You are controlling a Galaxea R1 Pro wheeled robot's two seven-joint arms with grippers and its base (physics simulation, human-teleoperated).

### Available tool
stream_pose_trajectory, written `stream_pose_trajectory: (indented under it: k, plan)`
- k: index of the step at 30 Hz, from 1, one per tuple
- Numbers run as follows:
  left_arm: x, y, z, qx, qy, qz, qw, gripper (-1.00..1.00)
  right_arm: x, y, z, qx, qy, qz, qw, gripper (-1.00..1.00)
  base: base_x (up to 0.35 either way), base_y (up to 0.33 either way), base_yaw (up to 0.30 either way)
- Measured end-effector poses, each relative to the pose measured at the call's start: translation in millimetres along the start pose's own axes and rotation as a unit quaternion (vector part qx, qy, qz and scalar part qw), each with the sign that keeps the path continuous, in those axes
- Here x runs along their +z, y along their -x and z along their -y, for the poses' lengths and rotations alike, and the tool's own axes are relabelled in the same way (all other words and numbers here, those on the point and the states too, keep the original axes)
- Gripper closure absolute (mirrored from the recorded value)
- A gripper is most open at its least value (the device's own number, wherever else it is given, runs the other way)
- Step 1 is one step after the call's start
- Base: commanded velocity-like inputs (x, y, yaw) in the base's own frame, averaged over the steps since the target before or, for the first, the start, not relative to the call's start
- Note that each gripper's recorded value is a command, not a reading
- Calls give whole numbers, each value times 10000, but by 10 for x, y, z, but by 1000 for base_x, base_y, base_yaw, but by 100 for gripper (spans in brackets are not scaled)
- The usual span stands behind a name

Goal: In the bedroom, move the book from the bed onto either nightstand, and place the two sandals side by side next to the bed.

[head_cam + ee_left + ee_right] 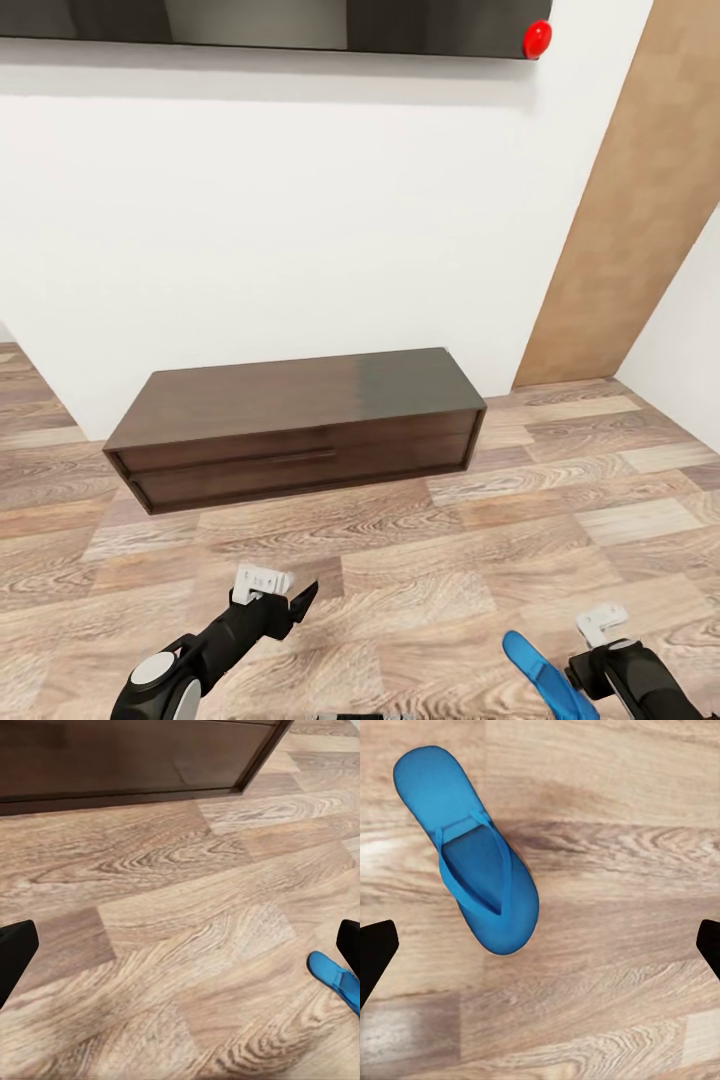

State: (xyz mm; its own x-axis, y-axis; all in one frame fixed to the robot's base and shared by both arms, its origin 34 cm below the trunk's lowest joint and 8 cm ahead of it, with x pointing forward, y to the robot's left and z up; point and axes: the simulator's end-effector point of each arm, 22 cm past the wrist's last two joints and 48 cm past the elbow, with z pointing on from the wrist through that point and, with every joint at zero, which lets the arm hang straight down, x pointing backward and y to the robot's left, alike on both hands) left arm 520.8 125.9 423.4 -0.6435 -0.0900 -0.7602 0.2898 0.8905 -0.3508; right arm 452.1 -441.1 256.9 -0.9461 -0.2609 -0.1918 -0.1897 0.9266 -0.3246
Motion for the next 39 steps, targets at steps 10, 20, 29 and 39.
stream_pose_trajectory:
  k: [10,20,29,39]
  plan:
    - [78,-167,-55,-91,18,-181,9998,-100,121,-131,-73,-62,51,-190,9998,-100,0,0,0]
    - [149,-333,-108,-179,36,-359,9992,-100,238,-271,-133,-105,91,-387,9992,-100,0,0,0]
    - [208,-488,-155,-263,55,-522,9983,-100,336,-398,-178,-138,122,-561,9983,-100,0,0,0]
    - [268,-664,-202,-355,71,-703,9969,-100,440,-541,-242,-193,157,-754,9968,-100,0,0,0]
